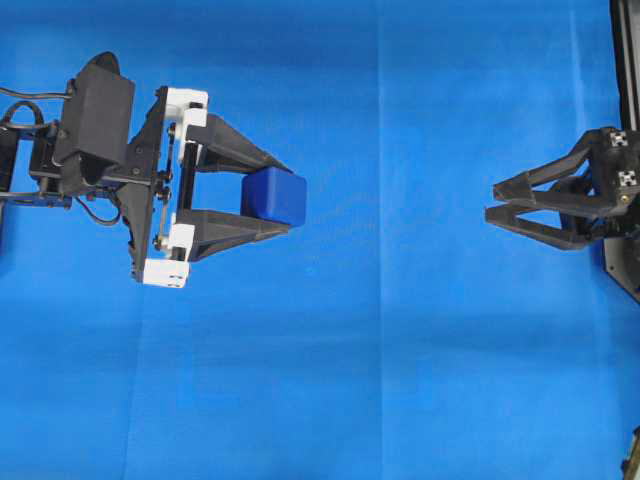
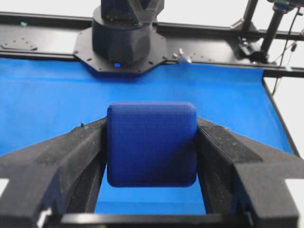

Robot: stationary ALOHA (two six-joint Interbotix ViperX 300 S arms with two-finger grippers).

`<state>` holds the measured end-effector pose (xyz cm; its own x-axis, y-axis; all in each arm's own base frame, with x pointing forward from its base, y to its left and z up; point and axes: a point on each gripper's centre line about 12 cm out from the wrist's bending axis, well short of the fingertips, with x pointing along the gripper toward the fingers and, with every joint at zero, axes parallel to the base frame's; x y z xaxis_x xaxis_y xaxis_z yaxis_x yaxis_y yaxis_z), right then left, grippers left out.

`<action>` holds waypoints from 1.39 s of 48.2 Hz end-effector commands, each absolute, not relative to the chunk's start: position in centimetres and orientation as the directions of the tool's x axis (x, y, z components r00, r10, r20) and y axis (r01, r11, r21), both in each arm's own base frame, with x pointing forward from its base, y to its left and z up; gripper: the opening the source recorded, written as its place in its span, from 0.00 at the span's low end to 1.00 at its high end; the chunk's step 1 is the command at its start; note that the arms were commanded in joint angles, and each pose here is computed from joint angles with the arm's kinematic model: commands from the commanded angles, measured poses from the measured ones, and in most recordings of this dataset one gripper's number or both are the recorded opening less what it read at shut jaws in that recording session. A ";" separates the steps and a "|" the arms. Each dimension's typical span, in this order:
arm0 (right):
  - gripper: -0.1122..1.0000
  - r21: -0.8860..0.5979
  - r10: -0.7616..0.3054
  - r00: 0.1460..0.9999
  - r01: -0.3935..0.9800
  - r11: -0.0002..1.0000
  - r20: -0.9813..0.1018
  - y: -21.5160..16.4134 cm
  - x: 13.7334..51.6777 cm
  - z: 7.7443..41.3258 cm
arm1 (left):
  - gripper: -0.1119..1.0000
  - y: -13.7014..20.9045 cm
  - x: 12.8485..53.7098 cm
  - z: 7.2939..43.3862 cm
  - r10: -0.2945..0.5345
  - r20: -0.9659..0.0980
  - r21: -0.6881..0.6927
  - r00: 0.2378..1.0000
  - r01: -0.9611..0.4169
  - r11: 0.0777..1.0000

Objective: Handover the blue block to the right arm after grasping it with the left arm, then place it in the designated position.
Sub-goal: 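Reach the right gripper toward the cube held by the left gripper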

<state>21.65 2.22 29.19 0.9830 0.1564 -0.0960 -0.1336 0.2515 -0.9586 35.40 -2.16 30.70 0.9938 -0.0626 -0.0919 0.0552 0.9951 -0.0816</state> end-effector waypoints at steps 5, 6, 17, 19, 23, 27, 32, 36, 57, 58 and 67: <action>0.96 -0.961 0.159 0.985 -0.112 0.252 -0.073 2.3 21.9 30.2 | 0.54 -2.1 35.6 32.3 -0.060 -0.044 -0.085 0.997 0.056 0.995; 0.96 -0.961 0.159 0.985 -0.111 0.254 -0.071 2.3 22.0 30.3 | 0.54 -2.0 35.6 32.3 -0.058 -0.044 -0.085 0.997 0.054 0.995; 0.96 -0.962 0.161 0.984 -0.111 0.249 -0.072 2.3 21.9 30.3 | 0.54 -2.1 35.6 32.3 -0.060 -0.044 -0.086 0.997 0.056 0.995; 0.96 -0.962 0.161 0.984 -0.111 0.249 -0.072 2.3 21.9 30.3 | 0.54 -2.1 35.6 32.3 -0.060 -0.044 -0.088 0.997 0.056 0.995; 0.96 -0.962 0.159 0.985 -0.109 0.250 -0.070 2.3 21.9 30.3 | 0.54 -2.1 35.6 32.3 -0.060 -0.044 -0.089 0.997 0.056 0.994; 0.96 -0.962 0.161 0.984 -0.111 0.249 -0.072 2.3 21.9 30.3 | 0.54 -2.0 35.6 32.3 -0.058 -0.044 -0.088 0.997 0.054 0.995; 0.96 -0.962 0.161 0.984 -0.109 0.249 -0.070 2.3 22.0 30.3 | 0.54 -2.1 35.6 32.3 -0.060 -0.044 -0.088 0.997 0.056 0.995; 0.96 -0.962 0.161 0.984 -0.109 0.249 -0.070 2.3 22.0 30.3 | 0.54 -2.0 35.6 32.3 -0.058 -0.044 -0.088 0.997 0.054 0.995; 0.96 -0.962 0.164 0.984 -0.113 0.250 -0.073 2.3 22.2 30.4 | 0.54 -2.1 35.6 32.3 -0.060 -0.044 -0.089 0.997 0.056 0.994; 0.96 -0.962 0.164 0.984 -0.113 0.250 -0.073 2.4 22.3 30.4 | 0.54 -2.0 35.6 32.3 -0.058 -0.044 -0.089 0.997 0.054 0.995; 0.96 -0.960 0.163 0.983 -0.125 0.249 -0.085 2.4 23.7 31.0 | 0.54 -2.1 35.6 32.3 -0.060 -0.044 -0.089 0.997 0.056 0.994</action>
